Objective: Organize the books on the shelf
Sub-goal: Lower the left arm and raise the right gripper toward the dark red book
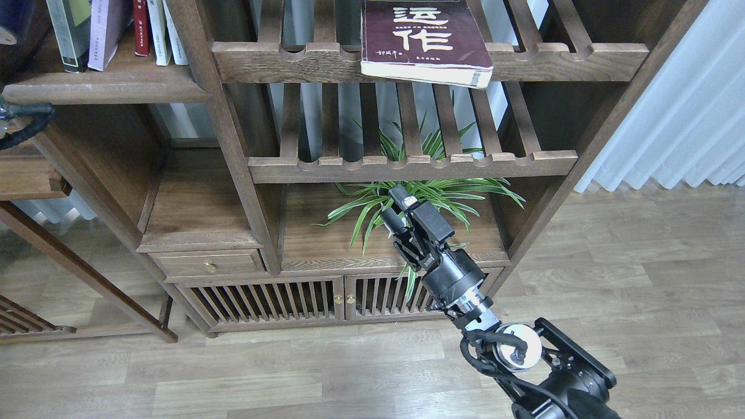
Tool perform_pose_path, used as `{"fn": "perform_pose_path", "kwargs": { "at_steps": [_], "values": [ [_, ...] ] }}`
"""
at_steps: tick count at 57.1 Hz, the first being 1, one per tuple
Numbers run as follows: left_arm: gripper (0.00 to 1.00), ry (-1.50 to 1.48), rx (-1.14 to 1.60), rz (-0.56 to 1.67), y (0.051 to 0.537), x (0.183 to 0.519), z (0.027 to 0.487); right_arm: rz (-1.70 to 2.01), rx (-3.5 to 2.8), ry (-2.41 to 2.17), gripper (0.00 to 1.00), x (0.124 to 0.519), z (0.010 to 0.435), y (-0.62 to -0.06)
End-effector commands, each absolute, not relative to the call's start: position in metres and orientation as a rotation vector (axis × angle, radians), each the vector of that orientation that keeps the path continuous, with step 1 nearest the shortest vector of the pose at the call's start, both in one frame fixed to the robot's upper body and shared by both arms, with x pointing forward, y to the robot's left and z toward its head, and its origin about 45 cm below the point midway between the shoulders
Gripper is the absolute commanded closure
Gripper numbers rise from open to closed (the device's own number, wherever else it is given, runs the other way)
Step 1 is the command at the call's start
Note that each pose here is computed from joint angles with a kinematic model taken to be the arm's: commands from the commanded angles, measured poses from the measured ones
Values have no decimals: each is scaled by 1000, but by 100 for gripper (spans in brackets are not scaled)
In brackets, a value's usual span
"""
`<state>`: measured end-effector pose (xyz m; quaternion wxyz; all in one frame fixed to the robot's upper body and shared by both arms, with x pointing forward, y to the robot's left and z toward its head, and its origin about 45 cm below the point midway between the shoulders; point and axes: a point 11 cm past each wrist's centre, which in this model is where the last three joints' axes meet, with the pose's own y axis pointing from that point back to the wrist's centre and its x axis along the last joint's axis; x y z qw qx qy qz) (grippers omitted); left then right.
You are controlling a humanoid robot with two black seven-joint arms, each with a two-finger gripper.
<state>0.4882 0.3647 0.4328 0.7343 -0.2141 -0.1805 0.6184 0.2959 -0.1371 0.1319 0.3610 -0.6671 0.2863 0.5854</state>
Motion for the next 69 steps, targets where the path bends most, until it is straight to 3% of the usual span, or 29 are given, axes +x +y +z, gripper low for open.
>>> {"fn": "perform_pose_path", "kwargs": {
  "at_steps": [1,14,17,35,39,40,53,69],
  "values": [
    [59,-346,-593,1328,359,473,435,1486,-1724,704,18,298,143,-134],
    [59,-238,-737,1312,364,437,408,1395,-1695,617,18,307,179,-131],
    [53,-219,-761,1297,362,431,407,1372,-1690,590,18,307,190,-129],
    [43,-20,-977,1183,315,417,395,1278,-1670,500,18,318,230,-119],
    [35,23,-1000,1168,304,414,386,1254,-1675,482,18,324,240,-117],
    [28,67,-1015,1172,298,410,373,1233,-1675,471,18,328,248,-116],
    [14,195,-1111,1146,276,396,343,1297,-1670,578,18,339,244,-110],
    [13,354,-1230,961,245,373,309,1310,-1678,652,18,354,251,-111]
  ]
}}
